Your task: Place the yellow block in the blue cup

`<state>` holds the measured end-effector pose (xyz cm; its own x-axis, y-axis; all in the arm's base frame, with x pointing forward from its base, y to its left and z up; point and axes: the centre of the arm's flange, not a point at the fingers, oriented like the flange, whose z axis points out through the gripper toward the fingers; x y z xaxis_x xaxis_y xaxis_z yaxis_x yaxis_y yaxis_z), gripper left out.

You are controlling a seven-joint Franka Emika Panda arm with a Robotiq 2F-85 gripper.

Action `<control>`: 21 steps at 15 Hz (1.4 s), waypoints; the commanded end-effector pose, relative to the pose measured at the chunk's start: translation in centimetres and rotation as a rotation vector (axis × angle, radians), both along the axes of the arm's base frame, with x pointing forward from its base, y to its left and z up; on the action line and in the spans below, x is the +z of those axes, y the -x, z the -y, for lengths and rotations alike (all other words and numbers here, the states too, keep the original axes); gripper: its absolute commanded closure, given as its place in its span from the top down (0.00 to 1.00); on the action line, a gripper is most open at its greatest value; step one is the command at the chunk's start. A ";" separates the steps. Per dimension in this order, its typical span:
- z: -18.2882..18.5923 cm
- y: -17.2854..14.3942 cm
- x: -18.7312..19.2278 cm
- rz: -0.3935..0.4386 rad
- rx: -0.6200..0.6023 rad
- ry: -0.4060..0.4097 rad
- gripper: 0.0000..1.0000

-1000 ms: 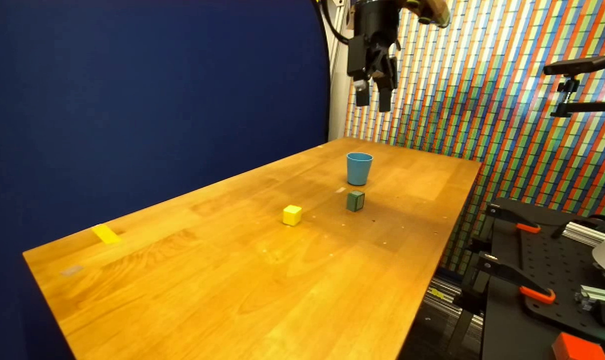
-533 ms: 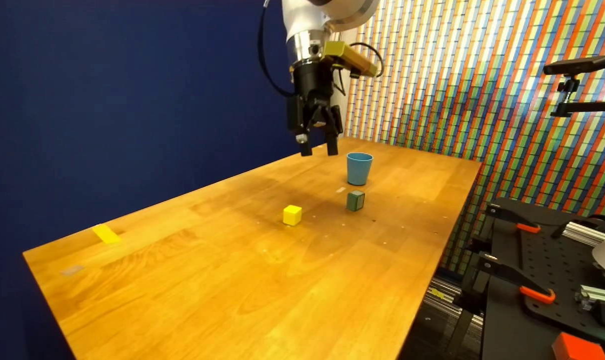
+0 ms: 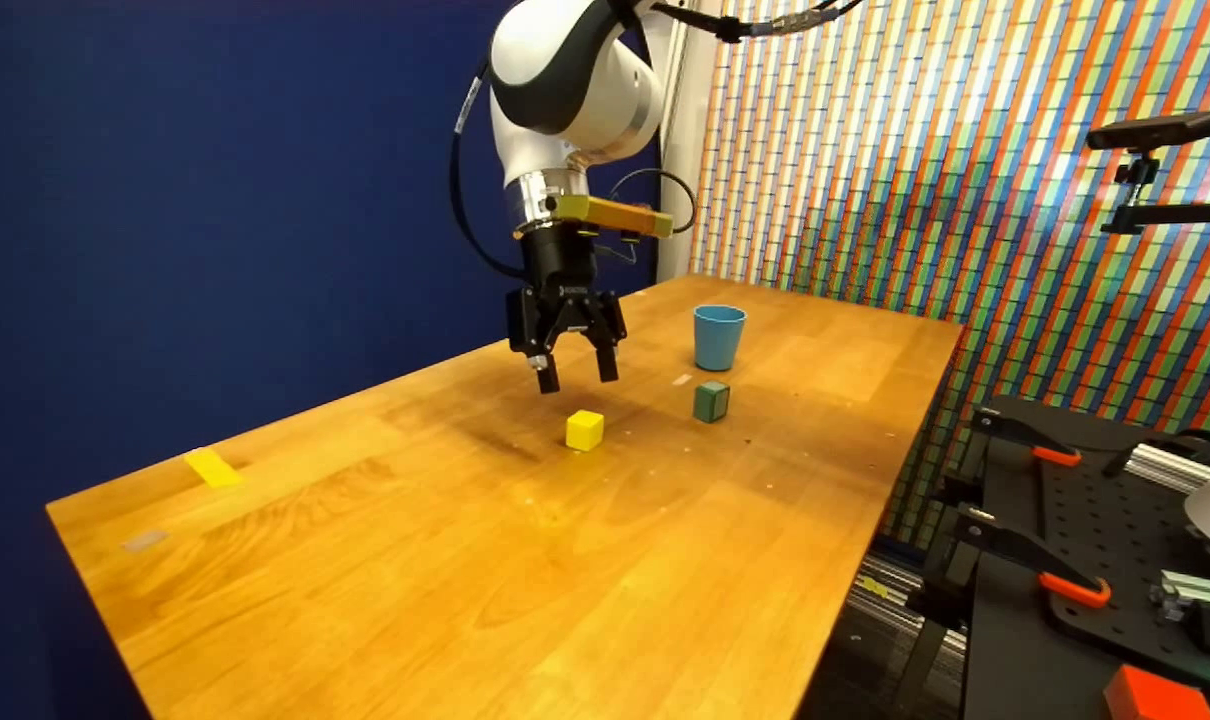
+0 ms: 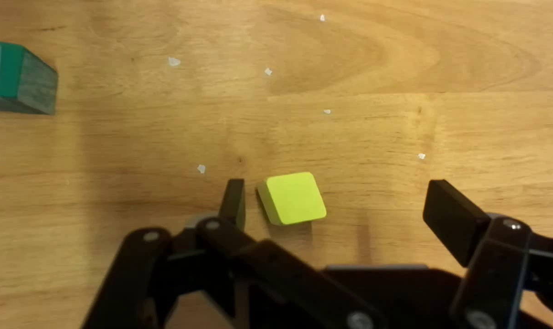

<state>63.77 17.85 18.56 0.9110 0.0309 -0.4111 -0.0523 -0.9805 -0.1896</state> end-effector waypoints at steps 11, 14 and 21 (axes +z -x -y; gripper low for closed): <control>-1.0 -4.7 -5.5 -0.162 -0.050 0.097 0.49; -0.9 -4.8 -5.5 -0.184 -0.062 0.096 0.27; 10.1 -5.5 5.5 -0.044 -0.352 0.118 0.17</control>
